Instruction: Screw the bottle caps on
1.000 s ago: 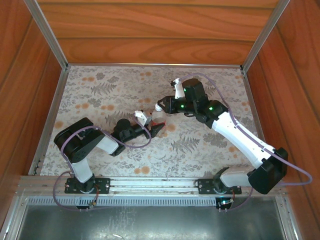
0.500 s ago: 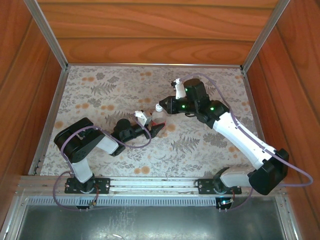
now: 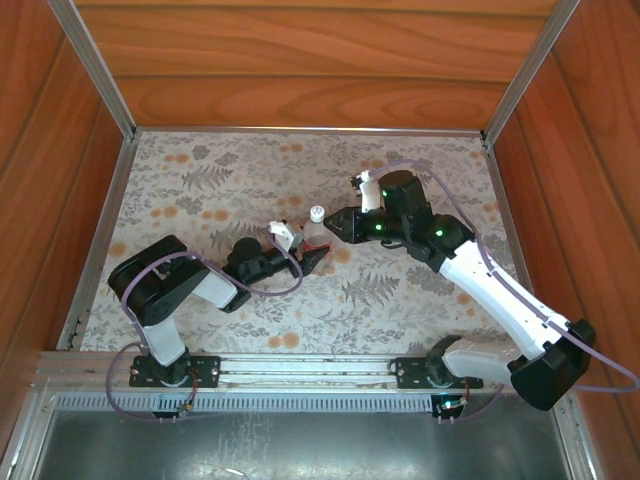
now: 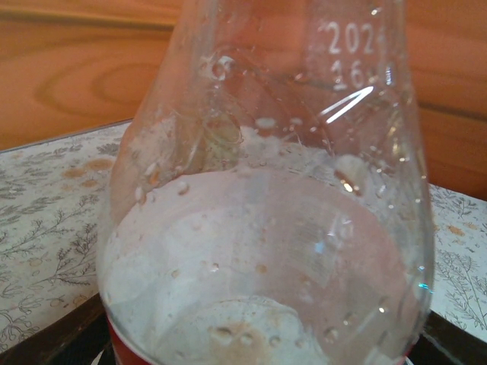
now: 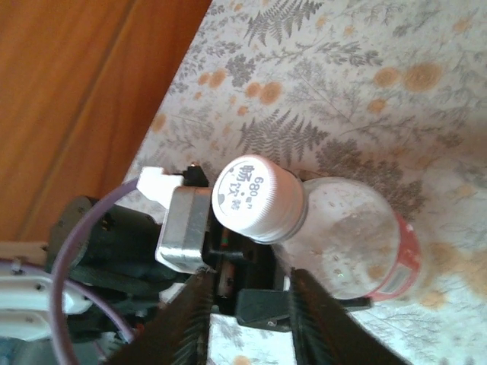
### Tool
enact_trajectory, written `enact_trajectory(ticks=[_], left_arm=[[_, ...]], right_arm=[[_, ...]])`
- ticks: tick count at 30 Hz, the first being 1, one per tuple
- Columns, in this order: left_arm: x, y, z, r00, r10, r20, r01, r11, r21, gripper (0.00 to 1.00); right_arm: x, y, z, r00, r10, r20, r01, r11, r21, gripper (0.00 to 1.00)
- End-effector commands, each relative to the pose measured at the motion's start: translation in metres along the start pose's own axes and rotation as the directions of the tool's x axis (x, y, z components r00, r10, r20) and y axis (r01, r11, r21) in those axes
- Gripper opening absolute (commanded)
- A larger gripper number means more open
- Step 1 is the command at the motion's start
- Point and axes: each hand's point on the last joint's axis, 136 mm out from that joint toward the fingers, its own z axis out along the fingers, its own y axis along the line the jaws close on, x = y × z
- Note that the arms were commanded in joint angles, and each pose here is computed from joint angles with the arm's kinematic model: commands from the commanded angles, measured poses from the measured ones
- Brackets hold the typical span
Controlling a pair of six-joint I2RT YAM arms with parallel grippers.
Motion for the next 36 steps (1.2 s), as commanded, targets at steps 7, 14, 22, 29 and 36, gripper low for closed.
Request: enact_trajectory(ticks=[7, 14, 22, 29, 36], left_arm=[[0.050, -0.006, -0.015, 0.983, -0.005, -0.184, 0.012, 0.999, 0.038, 0.70], [0.045, -0.021, -0.017, 0.978, 0.081, -0.191, -0.054, 0.989, 0.141, 0.70], [0.045, -0.030, -0.022, 0.975, 0.078, -0.207, -0.034, 0.977, 0.212, 0.70], [0.049, -0.033, -0.025, 0.972, 0.083, -0.221, -0.031, 0.974, 0.226, 0.70], [0.051, -0.034, -0.020, 0.970, 0.090, -0.225, -0.032, 0.968, 0.248, 0.70]], right_arm=[[-0.027, 0.018, -0.015, 0.863, -0.505, 0.029, 0.505, 0.863, 0.012, 0.73], [-0.017, 0.044, -0.027, 0.667, -0.745, 0.009, 0.739, 0.660, -0.131, 0.76], [0.020, 0.042, -0.028, 0.448, -0.893, -0.048, 0.841, 0.440, -0.314, 0.73], [0.020, 0.034, -0.016, 0.392, -0.913, -0.113, 0.834, 0.404, -0.375, 0.67], [0.018, 0.029, -0.001, 0.390, -0.911, -0.136, 0.817, 0.410, -0.406, 0.61]])
